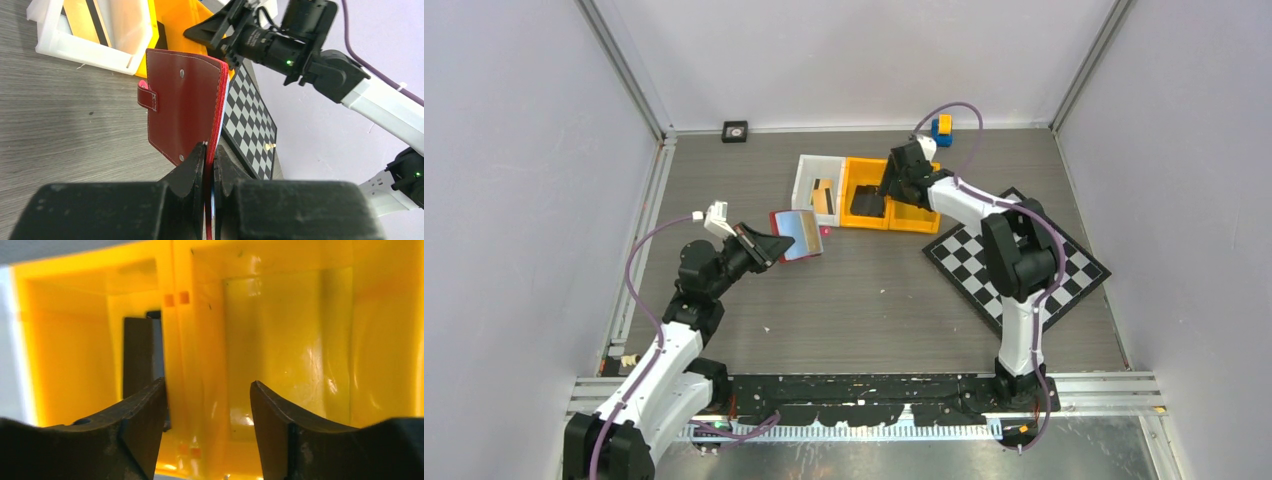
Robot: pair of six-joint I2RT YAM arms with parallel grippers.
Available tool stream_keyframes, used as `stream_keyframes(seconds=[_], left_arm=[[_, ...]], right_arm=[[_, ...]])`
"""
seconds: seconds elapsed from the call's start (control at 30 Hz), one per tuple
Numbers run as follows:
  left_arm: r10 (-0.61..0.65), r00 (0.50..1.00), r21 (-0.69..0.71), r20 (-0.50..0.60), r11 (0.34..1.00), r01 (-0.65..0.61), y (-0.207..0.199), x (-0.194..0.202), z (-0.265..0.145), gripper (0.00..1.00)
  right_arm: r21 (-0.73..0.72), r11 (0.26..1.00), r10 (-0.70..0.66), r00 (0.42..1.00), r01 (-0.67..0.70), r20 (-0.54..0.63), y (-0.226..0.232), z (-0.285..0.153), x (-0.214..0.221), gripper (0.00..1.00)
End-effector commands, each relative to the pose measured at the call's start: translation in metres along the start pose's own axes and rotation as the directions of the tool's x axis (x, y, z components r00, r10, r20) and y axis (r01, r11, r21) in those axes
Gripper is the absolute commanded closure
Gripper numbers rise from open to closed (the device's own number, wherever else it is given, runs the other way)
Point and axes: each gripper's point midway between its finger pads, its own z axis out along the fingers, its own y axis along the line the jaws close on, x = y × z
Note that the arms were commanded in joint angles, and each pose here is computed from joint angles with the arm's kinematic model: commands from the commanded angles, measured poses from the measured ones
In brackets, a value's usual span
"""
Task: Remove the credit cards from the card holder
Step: Place the credit card in the storage box, then move the storage box to the center of the board.
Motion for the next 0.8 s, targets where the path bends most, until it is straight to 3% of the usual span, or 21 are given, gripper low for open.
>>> stream_keyframes(seconds=[0.0, 0.13, 0.2, 0.43, 0.63, 0.77], left_arm=[[0.037, 0.999, 0.036, 0.035, 0.999, -0.038, -0.009, -0.011, 0.001, 1.0], [0.035, 0.999, 0.032, 0.031, 0.999, -0.036, -0.008, -0.009, 0.002, 1.0], [0.033, 0.999, 0.03, 0.03, 0.999, -0.034, -0.006, -0.009, 0.003, 1.0], [0.031, 0.999, 0.032, 0.023, 0.999, -0.032, -0.006, -0.008, 0.004, 1.0], [0.03, 0.999, 0.031, 0.022, 0.999, -0.031, -0.006, -0.008, 0.004, 1.0], [0.027, 0.999, 0.033, 0.017, 0.999, -0.027, -0.006, -0.007, 0.005, 1.0]], right_arm=[[0.061, 0.998, -0.022, 0.999, 0.021, 0.029, -0.002, 0.011, -0.002, 0.4], [0.02, 1.0, -0.022, 0.999, 0.022, 0.026, 0.006, 0.02, 0.006, 0.61], [0.017, 0.999, -0.041, 0.998, 0.04, 0.05, 0.009, 0.021, 0.006, 0.67], [-0.007, 0.999, -0.047, 0.969, 0.05, 0.242, 0.016, -0.007, -0.02, 0.89], [-0.051, 0.994, -0.061, 0.873, 0.097, 0.483, 0.032, -0.058, -0.044, 0.97], [-0.083, 0.989, -0.055, 0.837, 0.119, 0.545, 0.041, -0.078, -0.047, 0.99]])
